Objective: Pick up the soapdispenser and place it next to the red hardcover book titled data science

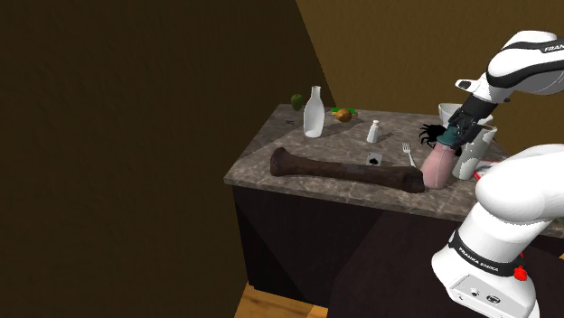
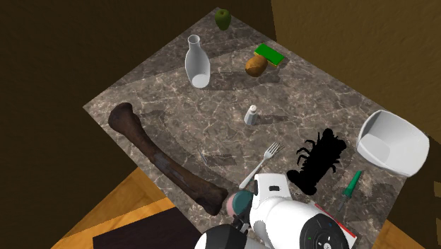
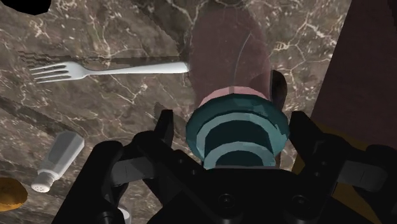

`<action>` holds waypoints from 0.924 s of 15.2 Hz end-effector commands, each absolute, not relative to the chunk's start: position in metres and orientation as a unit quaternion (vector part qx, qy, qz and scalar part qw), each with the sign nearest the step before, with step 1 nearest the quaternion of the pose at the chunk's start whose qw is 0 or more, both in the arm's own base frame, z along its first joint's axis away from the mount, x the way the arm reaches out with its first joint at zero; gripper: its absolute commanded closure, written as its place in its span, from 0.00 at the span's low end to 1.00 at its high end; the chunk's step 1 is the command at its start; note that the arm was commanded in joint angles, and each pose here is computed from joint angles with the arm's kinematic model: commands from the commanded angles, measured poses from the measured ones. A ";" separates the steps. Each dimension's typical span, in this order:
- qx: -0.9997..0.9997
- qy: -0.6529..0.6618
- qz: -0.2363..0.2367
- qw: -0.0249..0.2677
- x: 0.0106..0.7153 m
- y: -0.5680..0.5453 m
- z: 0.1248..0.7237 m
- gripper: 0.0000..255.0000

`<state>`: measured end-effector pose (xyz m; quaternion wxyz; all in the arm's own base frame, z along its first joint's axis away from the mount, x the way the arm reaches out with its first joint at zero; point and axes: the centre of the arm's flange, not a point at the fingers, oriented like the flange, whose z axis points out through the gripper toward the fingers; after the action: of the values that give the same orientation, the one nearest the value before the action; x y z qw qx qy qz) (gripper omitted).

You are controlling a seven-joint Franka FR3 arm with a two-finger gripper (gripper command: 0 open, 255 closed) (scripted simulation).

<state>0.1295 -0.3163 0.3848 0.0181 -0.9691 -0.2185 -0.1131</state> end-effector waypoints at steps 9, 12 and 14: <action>-0.969 -0.219 -0.113 0.018 0.119 -0.321 0.433 0.00; -0.969 -0.219 -0.113 0.018 0.119 -0.321 0.433 0.00; -0.969 -0.219 -0.113 0.018 0.119 -0.321 0.433 0.00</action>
<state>0.1190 -0.3206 0.4334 0.0180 -0.9691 -0.2185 -0.1131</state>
